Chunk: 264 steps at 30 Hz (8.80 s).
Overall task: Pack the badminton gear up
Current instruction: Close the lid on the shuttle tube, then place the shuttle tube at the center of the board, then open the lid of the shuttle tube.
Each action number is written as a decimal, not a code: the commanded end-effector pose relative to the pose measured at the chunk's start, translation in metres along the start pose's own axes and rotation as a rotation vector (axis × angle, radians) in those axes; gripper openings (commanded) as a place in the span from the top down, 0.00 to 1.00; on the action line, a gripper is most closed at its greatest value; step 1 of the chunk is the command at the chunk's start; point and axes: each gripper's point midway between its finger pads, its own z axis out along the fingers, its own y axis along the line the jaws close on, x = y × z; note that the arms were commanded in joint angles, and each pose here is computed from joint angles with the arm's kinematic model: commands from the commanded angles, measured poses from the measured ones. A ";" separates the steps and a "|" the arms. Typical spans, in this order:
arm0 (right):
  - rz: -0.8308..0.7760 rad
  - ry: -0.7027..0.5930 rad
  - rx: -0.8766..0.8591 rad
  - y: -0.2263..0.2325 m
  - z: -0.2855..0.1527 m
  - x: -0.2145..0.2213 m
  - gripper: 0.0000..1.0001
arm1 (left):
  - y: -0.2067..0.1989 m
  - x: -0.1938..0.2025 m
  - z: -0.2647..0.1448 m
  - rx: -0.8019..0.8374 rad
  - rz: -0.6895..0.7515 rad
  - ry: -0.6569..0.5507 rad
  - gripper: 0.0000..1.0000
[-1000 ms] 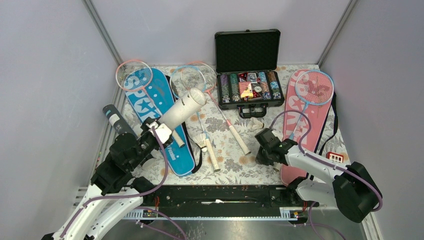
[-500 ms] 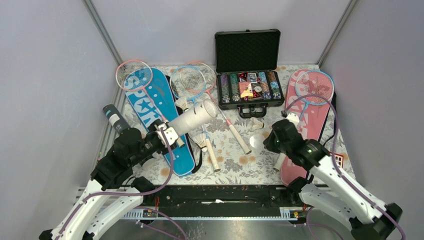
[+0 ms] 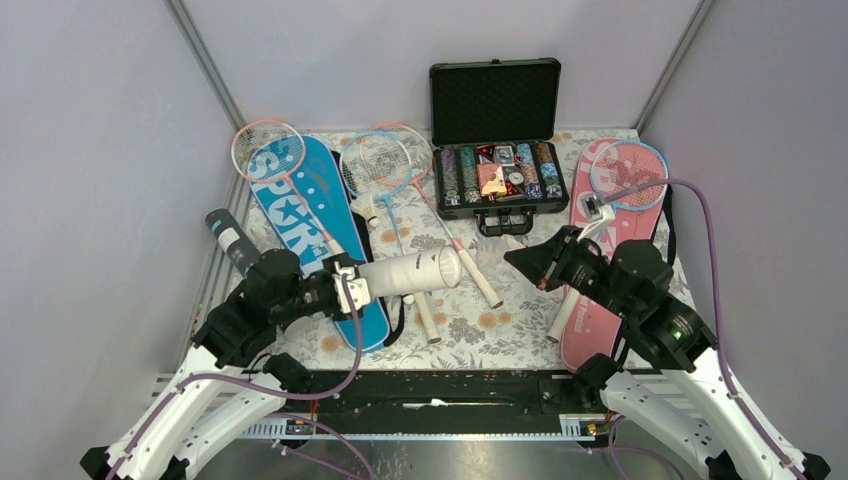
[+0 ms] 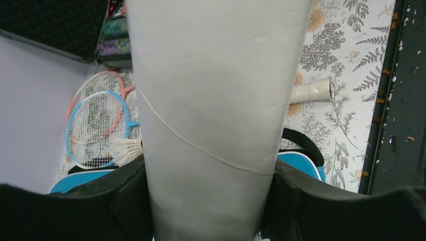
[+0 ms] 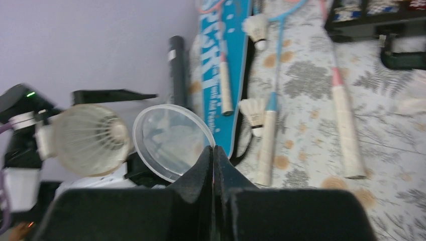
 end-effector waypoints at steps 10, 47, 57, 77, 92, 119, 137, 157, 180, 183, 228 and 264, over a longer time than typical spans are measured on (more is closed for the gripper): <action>0.012 0.142 -0.445 0.094 -0.002 -0.002 1.00 | 0.012 -0.031 0.004 0.015 0.103 -0.099 0.71; 0.008 0.210 -0.252 0.052 0.029 0.016 1.00 | 0.009 -0.033 0.009 0.045 0.072 -0.101 0.71; -0.009 0.220 -0.221 0.046 0.032 0.021 1.00 | 0.009 -0.032 0.011 0.052 0.043 -0.090 0.70; 0.036 0.267 -0.268 0.053 0.033 0.031 0.46 | 0.007 -0.047 0.007 0.070 0.045 -0.144 0.70; 0.060 0.121 -0.191 0.057 0.019 -0.004 0.30 | 0.030 -0.087 0.013 0.026 -0.170 -0.250 0.71; -0.100 -0.094 0.205 -0.017 -0.036 -0.033 0.00 | 0.122 0.016 0.185 -0.774 -1.725 -0.144 0.55; -0.062 0.028 0.450 -0.079 -0.013 0.006 0.00 | 0.056 0.080 0.249 -0.784 -1.732 0.199 0.22; -0.180 0.169 0.503 -0.105 0.047 0.023 0.17 | 0.097 0.059 0.100 -0.872 -1.279 0.303 0.02; -0.113 0.180 0.117 -0.042 0.068 0.036 0.17 | 0.105 0.296 -0.131 -1.558 -1.658 0.841 0.02; -0.131 0.185 0.107 -0.041 0.066 0.037 0.17 | 0.100 0.314 -0.124 -1.536 -1.698 0.848 0.02; -1.655 -0.474 -0.812 0.121 0.141 0.052 0.07 | 0.126 -0.026 -0.025 -0.491 -1.981 -0.067 0.53; -1.681 -0.571 -0.586 0.170 0.169 0.035 0.66 | 0.148 -0.040 -0.015 -0.573 -1.729 -0.236 0.09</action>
